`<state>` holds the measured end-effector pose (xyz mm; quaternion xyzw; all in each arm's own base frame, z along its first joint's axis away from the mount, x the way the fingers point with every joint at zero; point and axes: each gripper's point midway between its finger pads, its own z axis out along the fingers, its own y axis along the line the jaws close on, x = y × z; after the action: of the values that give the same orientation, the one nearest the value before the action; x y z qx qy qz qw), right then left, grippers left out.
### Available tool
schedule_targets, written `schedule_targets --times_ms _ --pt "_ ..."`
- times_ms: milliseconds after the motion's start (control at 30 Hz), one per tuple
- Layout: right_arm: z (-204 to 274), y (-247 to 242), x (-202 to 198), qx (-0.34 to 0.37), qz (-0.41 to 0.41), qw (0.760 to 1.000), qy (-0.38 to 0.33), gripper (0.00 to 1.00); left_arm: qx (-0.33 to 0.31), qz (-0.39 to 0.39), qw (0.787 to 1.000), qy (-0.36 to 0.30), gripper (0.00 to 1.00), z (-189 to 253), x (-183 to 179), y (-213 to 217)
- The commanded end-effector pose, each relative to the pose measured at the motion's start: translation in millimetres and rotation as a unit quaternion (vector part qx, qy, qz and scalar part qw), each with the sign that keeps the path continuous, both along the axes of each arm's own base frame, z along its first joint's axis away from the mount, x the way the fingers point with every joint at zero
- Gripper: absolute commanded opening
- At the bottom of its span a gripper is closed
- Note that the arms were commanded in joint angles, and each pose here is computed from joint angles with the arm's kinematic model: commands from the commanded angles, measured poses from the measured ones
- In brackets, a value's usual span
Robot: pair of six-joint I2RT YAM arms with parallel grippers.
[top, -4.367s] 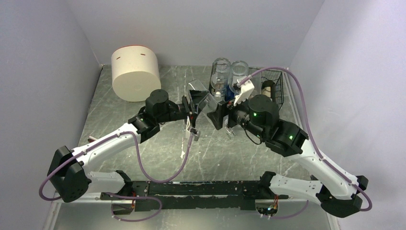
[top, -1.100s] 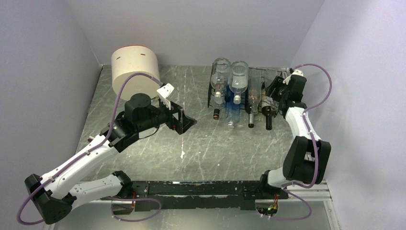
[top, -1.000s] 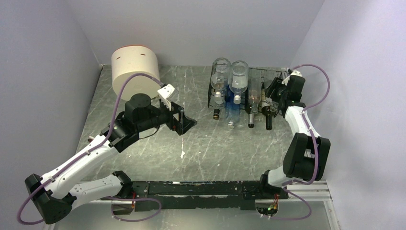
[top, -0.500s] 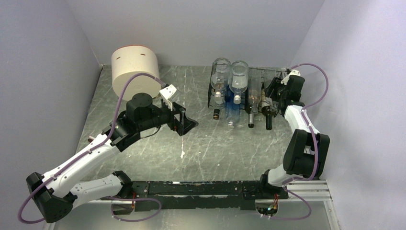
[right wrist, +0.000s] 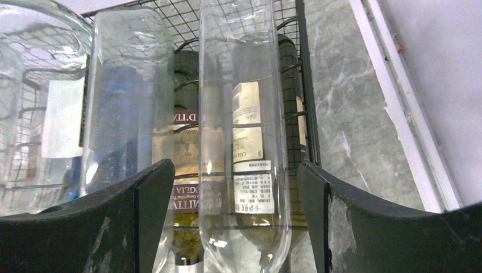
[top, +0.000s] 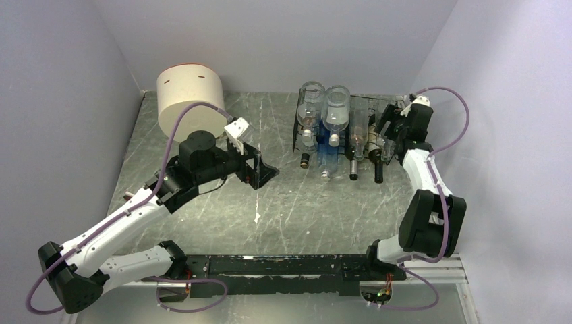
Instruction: Put the wine bottle on the wine rack
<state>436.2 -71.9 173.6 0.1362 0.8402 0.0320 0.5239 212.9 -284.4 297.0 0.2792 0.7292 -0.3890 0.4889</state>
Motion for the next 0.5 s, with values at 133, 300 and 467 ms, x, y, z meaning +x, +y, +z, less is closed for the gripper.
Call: schedule_targets --times_ms 133,300,467 --pt "61 -6 -29 0.055 -0.085 0.995 -0.022 1.0 0.0 0.097 0.995 -0.018 0.99 19 25 22" --pt "72 34 -59 0.184 -0.081 0.98 -0.012 1.0 0.02 0.146 0.988 -0.041 0.99 27 30 46" --pt "83 53 -99 0.213 -0.088 0.973 -0.003 1.0 0.026 0.193 0.978 -0.076 0.99 51 31 73"
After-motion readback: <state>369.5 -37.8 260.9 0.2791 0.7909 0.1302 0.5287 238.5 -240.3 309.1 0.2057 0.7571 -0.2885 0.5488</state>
